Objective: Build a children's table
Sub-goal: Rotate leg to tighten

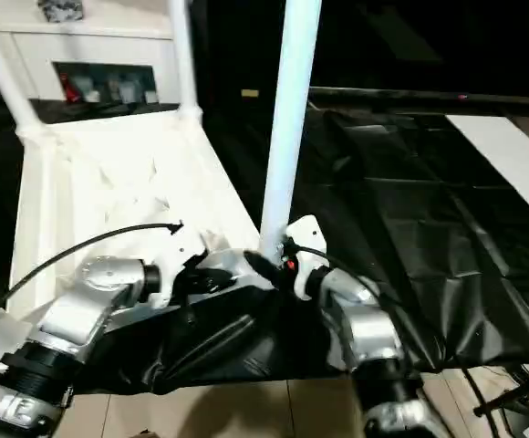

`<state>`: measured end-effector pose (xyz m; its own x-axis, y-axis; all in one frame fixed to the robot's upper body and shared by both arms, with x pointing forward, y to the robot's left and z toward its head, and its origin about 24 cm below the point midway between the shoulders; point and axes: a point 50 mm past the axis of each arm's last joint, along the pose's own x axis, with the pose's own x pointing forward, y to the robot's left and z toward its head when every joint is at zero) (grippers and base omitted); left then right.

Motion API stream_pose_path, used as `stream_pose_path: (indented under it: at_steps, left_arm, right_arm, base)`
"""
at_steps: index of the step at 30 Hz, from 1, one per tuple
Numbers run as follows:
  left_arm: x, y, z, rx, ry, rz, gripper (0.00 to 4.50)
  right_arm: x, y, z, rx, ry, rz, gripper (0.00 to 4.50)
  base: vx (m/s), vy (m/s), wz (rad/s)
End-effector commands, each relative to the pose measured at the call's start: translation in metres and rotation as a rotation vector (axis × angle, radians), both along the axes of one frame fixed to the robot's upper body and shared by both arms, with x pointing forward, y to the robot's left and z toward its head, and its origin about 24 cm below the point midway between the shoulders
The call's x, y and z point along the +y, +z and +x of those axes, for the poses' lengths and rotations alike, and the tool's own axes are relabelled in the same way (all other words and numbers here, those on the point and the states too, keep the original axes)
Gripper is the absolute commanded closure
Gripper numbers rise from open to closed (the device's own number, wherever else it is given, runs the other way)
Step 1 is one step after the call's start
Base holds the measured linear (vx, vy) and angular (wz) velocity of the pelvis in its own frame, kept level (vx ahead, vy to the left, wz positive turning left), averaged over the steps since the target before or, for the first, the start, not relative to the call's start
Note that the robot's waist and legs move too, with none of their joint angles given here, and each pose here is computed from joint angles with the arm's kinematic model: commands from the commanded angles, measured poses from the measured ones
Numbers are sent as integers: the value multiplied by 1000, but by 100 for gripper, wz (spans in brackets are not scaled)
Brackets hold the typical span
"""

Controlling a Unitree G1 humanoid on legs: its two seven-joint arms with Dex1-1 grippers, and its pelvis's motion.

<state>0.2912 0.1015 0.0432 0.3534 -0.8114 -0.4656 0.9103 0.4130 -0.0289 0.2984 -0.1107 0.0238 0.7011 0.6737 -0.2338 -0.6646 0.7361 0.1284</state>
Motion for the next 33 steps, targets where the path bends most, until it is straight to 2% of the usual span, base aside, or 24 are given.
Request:
stream_pose_path:
  at_steps: [1, 4, 7, 9, 11, 17, 22, 23, 33]
  left_arm:
    - [-43, 12, -9, -37, -122, -117, 450]
    - [-37, 11, -10, -38, -133, -112, 450]
    - [-25, 11, -10, -29, -200, -87, 450]
    - [-22, 13, -10, -28, -226, -90, 450]
    - [-20, 16, -10, -24, -246, -94, 450]
    - [-3, 19, -12, 20, -416, -43, 450]
    - [0, 21, -13, 51, -469, -37, 450]
    - [0, 21, -12, 56, -480, -27, 450]
    - [-2, 21, -10, 37, -480, -23, 450]
  right_arm:
    - [47, 1, -12, 33, 178, 56, 126]
    - [41, 6, -10, 17, 189, 38, 90]
    - [19, 17, -7, -48, 333, -23, 90]
    - [13, 19, -7, -53, 381, -34, 90]
    - [8, 19, -8, -48, 433, -47, 90]
    - [-17, 12, -27, 46, 798, -165, 90]
    - [-18, 12, -31, 67, 890, -164, 90]
    - [-15, 12, -32, 74, 911, -162, 114]
    - [-6, 8, -39, 75, 939, -115, 178]
  base:
    - [0, 0, 0]
    - [0, 0, 0]
    - [0, 0, 0]
    - [0, 0, 0]
    - [0, 0, 0]
    - [0, 0, 0]
    - [0, 0, 0]
    - [0, 0, 0]
    - [0, 0, 0]
